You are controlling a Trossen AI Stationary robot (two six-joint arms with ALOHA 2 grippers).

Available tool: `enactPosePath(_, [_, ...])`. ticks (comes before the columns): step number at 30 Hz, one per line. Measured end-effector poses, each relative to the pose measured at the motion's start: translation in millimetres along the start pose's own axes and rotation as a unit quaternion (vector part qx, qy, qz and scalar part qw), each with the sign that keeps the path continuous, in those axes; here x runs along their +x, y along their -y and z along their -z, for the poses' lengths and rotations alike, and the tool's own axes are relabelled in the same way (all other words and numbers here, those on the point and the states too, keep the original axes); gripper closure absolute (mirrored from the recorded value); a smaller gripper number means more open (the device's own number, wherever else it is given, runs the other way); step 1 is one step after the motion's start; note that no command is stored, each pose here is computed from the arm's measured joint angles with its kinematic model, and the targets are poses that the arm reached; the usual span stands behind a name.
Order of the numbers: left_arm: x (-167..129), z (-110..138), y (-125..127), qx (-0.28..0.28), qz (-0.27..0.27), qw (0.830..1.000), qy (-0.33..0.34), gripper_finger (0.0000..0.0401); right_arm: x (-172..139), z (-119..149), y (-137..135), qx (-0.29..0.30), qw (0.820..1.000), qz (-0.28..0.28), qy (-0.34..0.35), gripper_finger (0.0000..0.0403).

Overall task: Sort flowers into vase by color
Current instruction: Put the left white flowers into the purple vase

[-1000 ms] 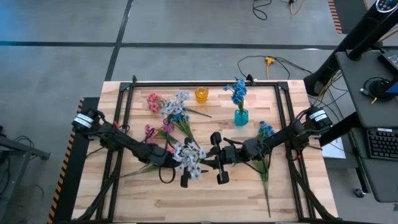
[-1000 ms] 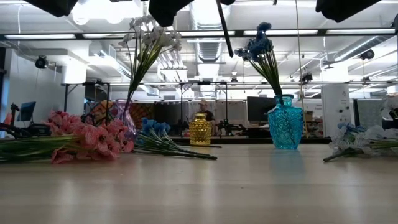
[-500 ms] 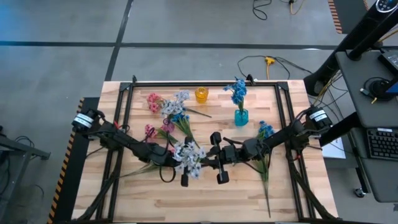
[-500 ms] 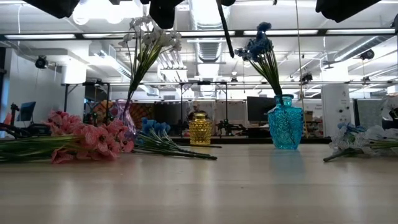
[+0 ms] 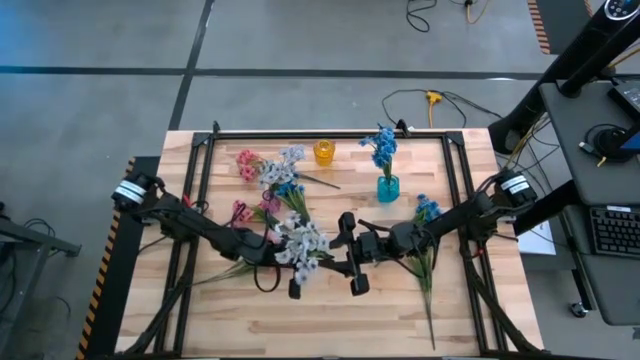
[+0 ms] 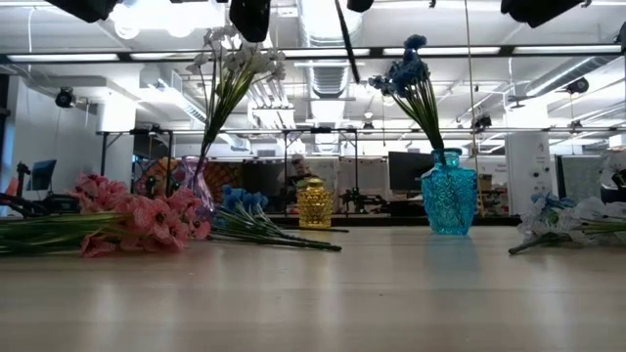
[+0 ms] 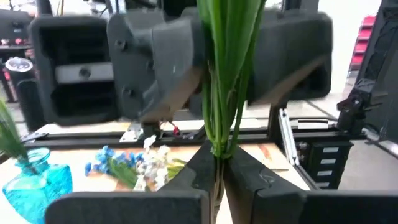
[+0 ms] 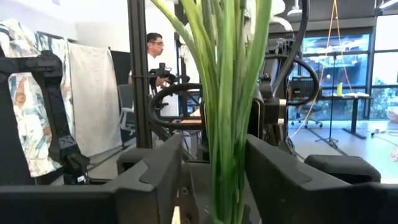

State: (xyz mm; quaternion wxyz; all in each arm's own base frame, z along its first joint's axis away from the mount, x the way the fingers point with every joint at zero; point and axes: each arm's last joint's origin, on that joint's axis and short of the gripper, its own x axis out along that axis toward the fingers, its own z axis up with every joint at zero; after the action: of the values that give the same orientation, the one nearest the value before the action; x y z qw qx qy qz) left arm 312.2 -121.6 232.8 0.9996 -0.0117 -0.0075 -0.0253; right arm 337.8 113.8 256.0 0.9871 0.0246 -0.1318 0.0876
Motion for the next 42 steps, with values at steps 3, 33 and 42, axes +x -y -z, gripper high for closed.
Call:
enactPosePath(3, [-2.9,-2.5,-1.4,0.000,-0.004,1.000,-0.009,0.0397,-2.4,-8.3,0.5,0.000,1.000,0.000,-0.010,0.0215])
enactPosePath(33, [-143.2,-40.3,-49.4,-0.043,-0.202,0.977,-0.049,0.0399,-32.2,-50.1,8.5,-0.005,0.990,0.044,-0.133,0.0183])
enactPosePath(42, [-168.0,-41.9,-63.6,-0.017,-0.273,0.960,-0.065,0.0399,-31.0,-45.5,9.6,-0.010,0.988,0.057,-0.141,0.0183])
